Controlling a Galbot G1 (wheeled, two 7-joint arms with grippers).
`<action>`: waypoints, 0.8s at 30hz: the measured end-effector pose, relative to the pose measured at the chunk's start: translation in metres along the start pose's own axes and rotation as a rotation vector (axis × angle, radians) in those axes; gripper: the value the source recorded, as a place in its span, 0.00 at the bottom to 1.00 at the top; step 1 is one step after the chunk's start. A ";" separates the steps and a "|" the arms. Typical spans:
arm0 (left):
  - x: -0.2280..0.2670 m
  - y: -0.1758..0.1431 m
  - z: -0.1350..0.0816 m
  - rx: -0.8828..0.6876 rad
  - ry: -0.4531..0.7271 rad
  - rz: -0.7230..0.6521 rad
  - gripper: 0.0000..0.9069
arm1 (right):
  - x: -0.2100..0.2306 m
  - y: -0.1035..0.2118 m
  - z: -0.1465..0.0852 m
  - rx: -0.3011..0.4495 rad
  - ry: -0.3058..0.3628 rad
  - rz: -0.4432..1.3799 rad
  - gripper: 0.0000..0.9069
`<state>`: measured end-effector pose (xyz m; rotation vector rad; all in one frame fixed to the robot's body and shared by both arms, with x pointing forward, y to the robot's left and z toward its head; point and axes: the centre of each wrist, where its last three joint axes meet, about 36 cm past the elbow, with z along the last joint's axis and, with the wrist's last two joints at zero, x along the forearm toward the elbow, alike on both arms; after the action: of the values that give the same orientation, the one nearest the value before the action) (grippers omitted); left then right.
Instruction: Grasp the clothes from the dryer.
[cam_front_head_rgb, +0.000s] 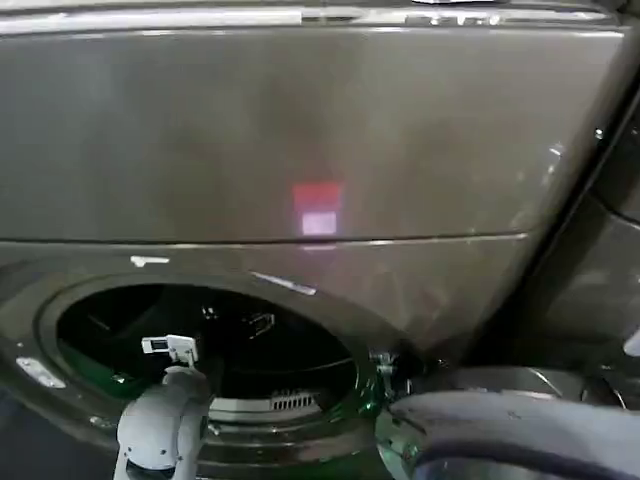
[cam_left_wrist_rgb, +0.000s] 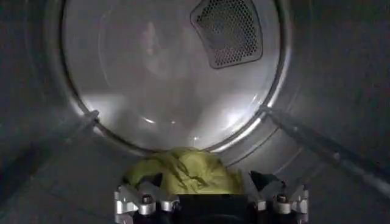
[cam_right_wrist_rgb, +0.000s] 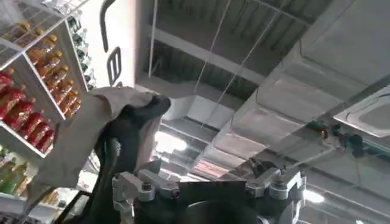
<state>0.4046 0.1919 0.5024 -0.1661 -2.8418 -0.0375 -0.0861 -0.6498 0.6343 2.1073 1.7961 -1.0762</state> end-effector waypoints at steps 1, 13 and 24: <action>-0.005 -0.001 -0.001 0.001 -0.001 -0.002 1.00 | 0.000 0.001 0.000 0.000 0.000 -0.003 1.00; -0.095 -0.004 -0.021 0.012 -0.044 -0.030 1.00 | -0.001 0.004 0.002 -0.004 0.003 -0.007 1.00; -0.172 -0.009 -0.036 -0.004 -0.079 -0.030 1.00 | -0.001 0.003 0.003 0.000 0.002 -0.009 1.00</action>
<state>0.5775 0.1622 0.4870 -0.1282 -2.9228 -0.0433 -0.0842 -0.6527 0.6317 2.1035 1.8083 -1.0765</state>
